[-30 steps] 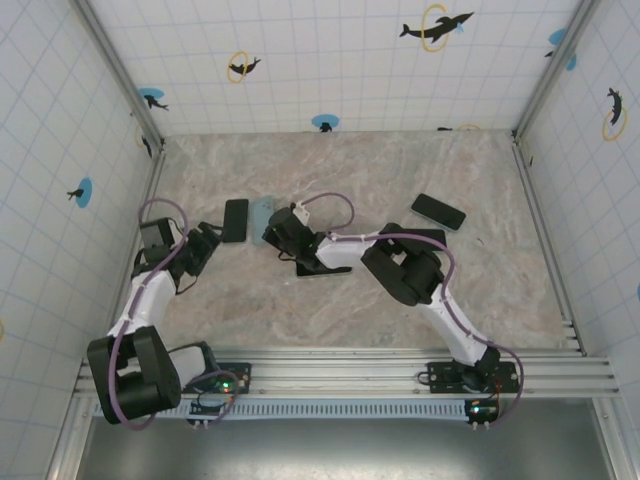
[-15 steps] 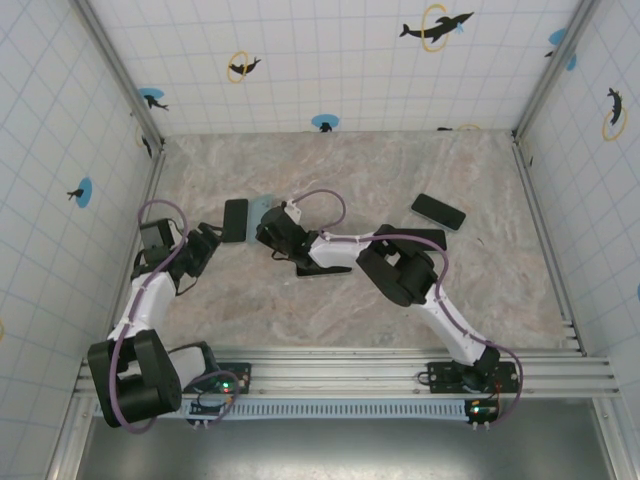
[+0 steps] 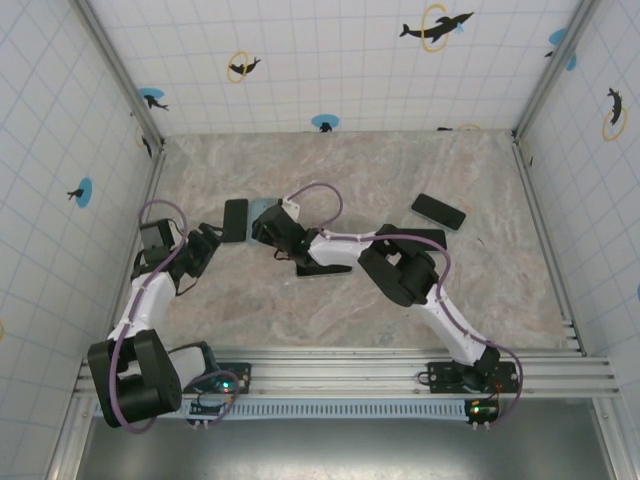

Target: Take the phone out of the phone case

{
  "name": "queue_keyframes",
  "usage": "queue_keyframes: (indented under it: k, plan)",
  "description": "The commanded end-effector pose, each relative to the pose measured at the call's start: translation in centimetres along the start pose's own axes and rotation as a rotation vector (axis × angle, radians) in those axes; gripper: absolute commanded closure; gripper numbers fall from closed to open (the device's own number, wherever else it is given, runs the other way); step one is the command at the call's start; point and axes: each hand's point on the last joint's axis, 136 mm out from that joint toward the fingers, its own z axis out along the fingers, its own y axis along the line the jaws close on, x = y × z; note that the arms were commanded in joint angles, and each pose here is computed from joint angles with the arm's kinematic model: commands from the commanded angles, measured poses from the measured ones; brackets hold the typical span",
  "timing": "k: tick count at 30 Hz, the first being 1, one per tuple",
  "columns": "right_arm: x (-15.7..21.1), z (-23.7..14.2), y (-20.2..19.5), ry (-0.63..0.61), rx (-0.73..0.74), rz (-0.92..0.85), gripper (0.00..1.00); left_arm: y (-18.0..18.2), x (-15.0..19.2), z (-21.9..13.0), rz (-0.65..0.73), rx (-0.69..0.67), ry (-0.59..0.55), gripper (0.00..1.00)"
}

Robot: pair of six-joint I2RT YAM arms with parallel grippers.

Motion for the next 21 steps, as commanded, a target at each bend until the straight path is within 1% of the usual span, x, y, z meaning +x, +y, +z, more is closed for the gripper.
queue_keyframes:
  k: [1, 5, 8, 11, 13, 14, 15, 18, 21]
  plan:
    - [-3.5, -3.0, 2.4, -0.052, -0.007, -0.063, 0.23, -0.3, 0.0, -0.2, -0.014, 0.016, 0.003, 0.11]
    - [-4.4, -5.5, 2.2, -0.027, -0.029, -0.109, 0.21, -0.6, -0.2, -0.1, -0.018, 0.025, 0.003, 0.11]
    - [-4.4, -7.2, 1.3, 0.027, -0.065, -0.198, 0.20, -1.1, -0.3, -0.2, -0.018, 0.040, 0.002, 0.11]
    - [-4.0, -9.6, -0.2, 0.103, -0.139, -0.345, 0.19, -1.8, -0.2, -0.1, -0.009, 0.054, 0.008, 0.11]
    - [-3.5, -11.9, -1.3, 0.151, -0.254, -0.462, 0.19, -2.2, 0.1, 0.0, -0.001, 0.062, 0.016, 0.11]
    - [-3.5, -12.9, -1.6, 0.170, -0.315, -0.503, 0.16, -2.4, 0.3, 0.1, 0.004, 0.064, 0.021, 0.11]
    - [-3.2, -14.0, -2.2, 0.203, -0.371, -0.565, 0.07, -2.6, 0.4, 0.2, 0.008, 0.066, 0.023, 0.11]
    - [-2.9, -16.4, -5.0, 0.264, -0.382, -0.776, 0.05, -2.8, 0.8, 0.5, 0.012, 0.071, 0.034, 0.11]
    - [-3.4, -18.3, -7.5, 0.298, -0.380, -0.922, 0.04, -2.8, 1.3, 0.7, 0.013, 0.072, 0.041, 0.11]
